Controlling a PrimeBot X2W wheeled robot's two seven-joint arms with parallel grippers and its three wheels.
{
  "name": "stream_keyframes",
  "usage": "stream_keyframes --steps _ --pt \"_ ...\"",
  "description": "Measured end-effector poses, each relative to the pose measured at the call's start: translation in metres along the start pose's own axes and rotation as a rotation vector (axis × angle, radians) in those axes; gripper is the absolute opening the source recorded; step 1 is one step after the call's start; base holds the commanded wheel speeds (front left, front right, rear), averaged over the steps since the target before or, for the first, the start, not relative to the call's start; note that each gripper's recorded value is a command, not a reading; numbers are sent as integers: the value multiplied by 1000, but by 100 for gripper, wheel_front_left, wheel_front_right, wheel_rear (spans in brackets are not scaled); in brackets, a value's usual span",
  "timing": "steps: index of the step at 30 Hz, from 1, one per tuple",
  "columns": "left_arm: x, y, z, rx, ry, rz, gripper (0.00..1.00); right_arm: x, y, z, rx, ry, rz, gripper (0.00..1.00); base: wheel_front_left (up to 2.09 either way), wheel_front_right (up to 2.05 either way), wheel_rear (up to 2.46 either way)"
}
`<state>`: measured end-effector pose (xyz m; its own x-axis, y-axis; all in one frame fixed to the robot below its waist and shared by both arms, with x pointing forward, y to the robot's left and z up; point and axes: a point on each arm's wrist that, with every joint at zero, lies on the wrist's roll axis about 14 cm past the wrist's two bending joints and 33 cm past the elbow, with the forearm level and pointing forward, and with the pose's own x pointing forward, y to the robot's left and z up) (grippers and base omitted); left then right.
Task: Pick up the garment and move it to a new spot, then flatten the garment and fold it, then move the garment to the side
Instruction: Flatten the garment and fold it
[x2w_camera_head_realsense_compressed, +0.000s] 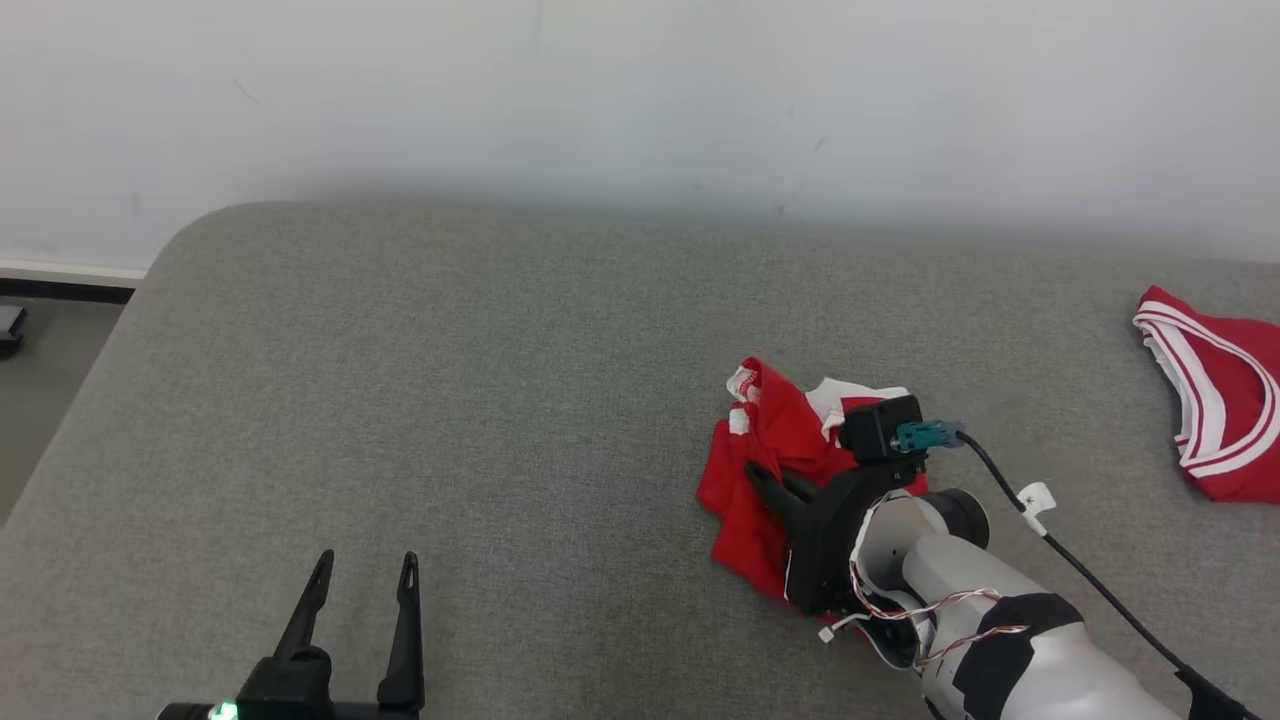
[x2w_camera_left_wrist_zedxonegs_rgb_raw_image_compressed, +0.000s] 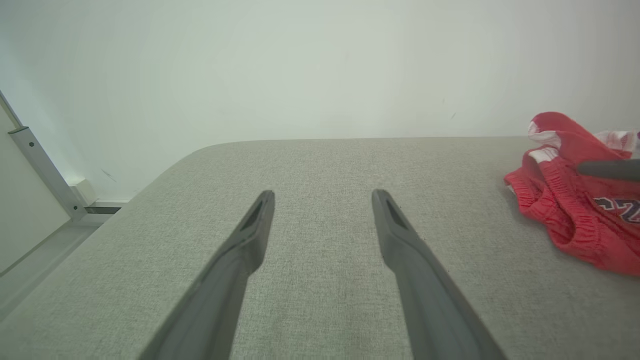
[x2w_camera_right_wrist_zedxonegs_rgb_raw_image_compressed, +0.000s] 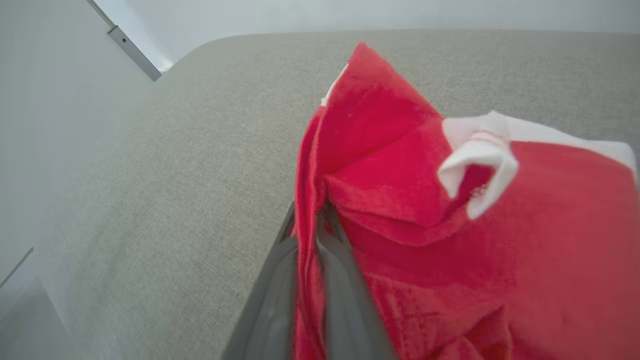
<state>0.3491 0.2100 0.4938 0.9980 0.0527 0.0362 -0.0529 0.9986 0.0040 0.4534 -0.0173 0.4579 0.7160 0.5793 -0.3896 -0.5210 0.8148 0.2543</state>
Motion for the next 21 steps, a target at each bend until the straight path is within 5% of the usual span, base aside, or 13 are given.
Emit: stream_keyframes --steps 1,2,3,11,21 --pt "0 0 -1 -1 4 1 100 2 0 -5 0 17 -4 0 0 0 0" --pt "-1 1 -2 -3 7 4 100 3 0 -8 -3 27 -5 38 0 0 0" --pt "0 1 -2 -3 8 6 100 4 0 -9 -1 23 -8 98 0 0 0" --pt "0 3 0 -9 0 16 100 -6 -9 20 -23 -108 -26 100 0 0 0" --pt "-1 1 0 -12 -4 7 100 -52 -66 52 -6 -283 -144 100 0 0 0"
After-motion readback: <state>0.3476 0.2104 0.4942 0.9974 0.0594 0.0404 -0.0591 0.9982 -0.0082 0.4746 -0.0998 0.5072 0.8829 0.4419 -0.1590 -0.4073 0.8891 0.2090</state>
